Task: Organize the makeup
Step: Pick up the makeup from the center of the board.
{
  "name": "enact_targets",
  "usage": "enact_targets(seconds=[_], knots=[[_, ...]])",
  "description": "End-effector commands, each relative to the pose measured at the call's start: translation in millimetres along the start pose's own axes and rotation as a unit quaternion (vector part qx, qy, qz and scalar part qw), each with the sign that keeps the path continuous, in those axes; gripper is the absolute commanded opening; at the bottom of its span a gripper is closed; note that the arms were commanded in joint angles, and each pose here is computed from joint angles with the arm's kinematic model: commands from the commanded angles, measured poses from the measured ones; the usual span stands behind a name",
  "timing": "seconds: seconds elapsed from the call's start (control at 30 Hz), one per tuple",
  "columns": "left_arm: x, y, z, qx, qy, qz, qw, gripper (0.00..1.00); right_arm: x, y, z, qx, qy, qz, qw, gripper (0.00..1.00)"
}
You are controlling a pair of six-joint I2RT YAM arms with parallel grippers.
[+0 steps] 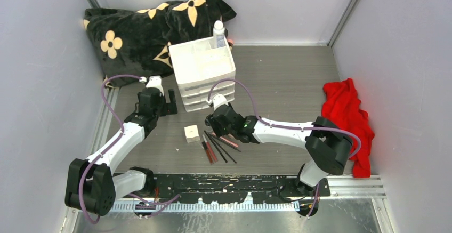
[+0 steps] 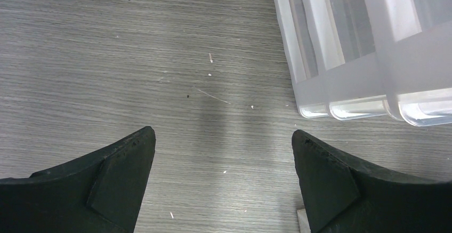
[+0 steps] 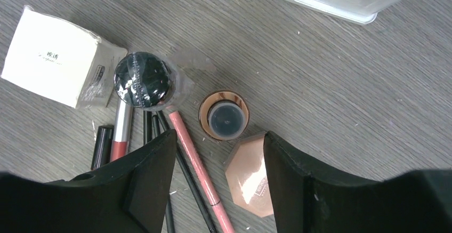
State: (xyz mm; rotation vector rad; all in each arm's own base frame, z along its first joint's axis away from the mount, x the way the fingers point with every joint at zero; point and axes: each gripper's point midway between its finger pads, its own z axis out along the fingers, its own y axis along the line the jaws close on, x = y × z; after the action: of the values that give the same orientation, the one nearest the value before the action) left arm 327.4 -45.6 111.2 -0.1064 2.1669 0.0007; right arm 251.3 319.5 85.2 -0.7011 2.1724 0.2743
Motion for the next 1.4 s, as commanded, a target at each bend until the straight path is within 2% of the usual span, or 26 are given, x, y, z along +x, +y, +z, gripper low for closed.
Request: enact_targets(seconds=[0.0,0.27,0.8,1.0,1.13,1.23,1.37], knots=[[-15.6,-3.3,-0.8,0.002,-0.025,-0.008,1.000,0.98,-32.3,4.2,4.9,0.006,-0.051,0.021,0.998,0.64],[-13.9,-4.3,0.4,0.005,-0.022,-0.008,1.000,0.98,-36.5,-9.6,17.0,0.053,-0.064,0.013,0.996,0.58],[-13.3,-4.5,-0.4,0.005,-0.021,-0.008,1.000,0.98,-28.4,-3.9,37.3,0.045,-0.050,0.020,0.998,0.59],[-13.1,-4.8,0.3,0.006,-0.021,-0.008,1.000,0.98,-22.1,-10.3,42.4,0.045,-0.037,0.030,0.998,0.33],[-12.4,-4.5,0.9,0.005,-0.020,-0.008,1.000,0.98,-20.6,-13.7,42.2,0.051,-0.034,0.028,0.998,0.11],[-12.4,-3.9,1.3,0.003,-0.019,-0.007,1.000,0.98,-25.5,-19.4,37.6,0.065,-0.035,0.026,0.997,0.04],[-12.3,-3.8,1.1,0.003,-0.020,-0.008,1.000,0.98,-51.0,-22.1,19.2,0.065,-0.054,0.026,0.996,0.03]])
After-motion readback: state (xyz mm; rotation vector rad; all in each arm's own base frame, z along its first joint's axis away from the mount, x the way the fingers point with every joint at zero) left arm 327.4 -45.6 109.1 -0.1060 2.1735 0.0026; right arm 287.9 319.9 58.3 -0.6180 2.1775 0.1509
